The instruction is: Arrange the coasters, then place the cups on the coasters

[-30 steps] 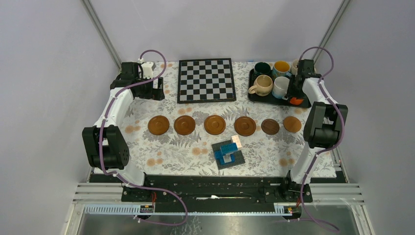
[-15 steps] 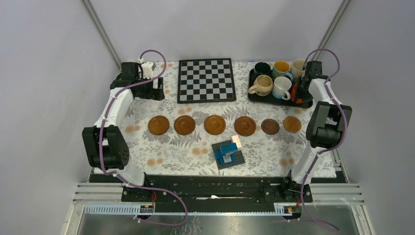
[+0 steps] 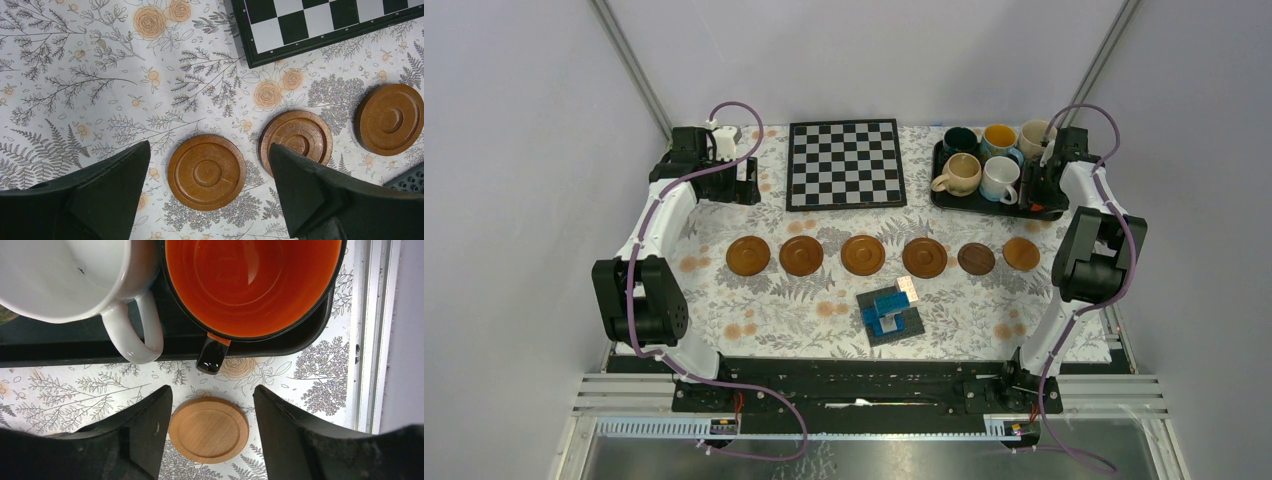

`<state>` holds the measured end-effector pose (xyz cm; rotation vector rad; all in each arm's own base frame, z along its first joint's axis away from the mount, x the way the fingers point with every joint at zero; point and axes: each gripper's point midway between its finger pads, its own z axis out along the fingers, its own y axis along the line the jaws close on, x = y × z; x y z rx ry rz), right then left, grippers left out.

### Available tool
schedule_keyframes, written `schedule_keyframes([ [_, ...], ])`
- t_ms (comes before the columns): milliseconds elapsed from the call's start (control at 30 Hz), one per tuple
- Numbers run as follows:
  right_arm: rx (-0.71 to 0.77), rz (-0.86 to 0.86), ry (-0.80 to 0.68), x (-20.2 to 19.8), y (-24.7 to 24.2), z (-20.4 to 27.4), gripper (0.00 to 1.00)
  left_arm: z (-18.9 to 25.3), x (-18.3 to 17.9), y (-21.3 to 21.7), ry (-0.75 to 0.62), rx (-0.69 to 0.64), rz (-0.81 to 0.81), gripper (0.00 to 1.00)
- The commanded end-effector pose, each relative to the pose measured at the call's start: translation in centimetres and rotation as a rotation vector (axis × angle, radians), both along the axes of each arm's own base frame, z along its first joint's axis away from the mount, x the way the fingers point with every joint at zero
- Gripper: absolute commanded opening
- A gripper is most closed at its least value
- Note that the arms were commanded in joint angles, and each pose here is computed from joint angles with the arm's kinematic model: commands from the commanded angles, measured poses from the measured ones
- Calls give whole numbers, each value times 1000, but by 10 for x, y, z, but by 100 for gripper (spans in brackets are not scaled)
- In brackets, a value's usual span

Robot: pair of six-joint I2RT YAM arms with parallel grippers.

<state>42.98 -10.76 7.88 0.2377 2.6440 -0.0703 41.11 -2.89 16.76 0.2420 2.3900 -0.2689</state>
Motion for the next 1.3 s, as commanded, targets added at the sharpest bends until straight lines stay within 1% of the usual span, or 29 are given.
schedule_keyframes([
  [0, 17, -6, -78, 19, 3, 15, 67, 2, 7, -1, -22, -4, 2, 99],
  [233, -18, -28, -140, 38, -7, 3, 60, 1, 6, 2, -15, 11, 5, 99],
  [367, -47, -11, -133, 39, -11, -1, 49, -1, 5, 3, -7, 17, 6, 99],
  [467, -84, -9, -116, 35, -18, -3, 46, -2, 5, 3, -4, 17, 4, 99],
  [567, -93, -1, -103, 32, -19, -6, 45, -3, 4, 2, 0, 15, 4, 99],
  [800, -75, 9, -83, 39, -19, -18, 50, -4, 6, 2, 6, 16, 2, 99],
  [1000, -79, 24, -98, 39, -21, -24, 47, -5, 5, 4, 11, 25, 1, 99],
  [1100, -91, 32, -114, 37, -23, -23, 42, -7, 5, 3, 17, 22, -1, 99],
  [1133, -96, 35, -122, 36, -24, -22, 39, -7, 5, 3, 16, 22, -1, 99],
  [1200, -103, 34, -135, 36, -26, -19, 30, -8, 4, 3, 20, 21, -2, 99],
  [1267, -107, 31, -136, 34, -27, -17, 22, -8, 4, 3, 20, 22, -4, 99],
])
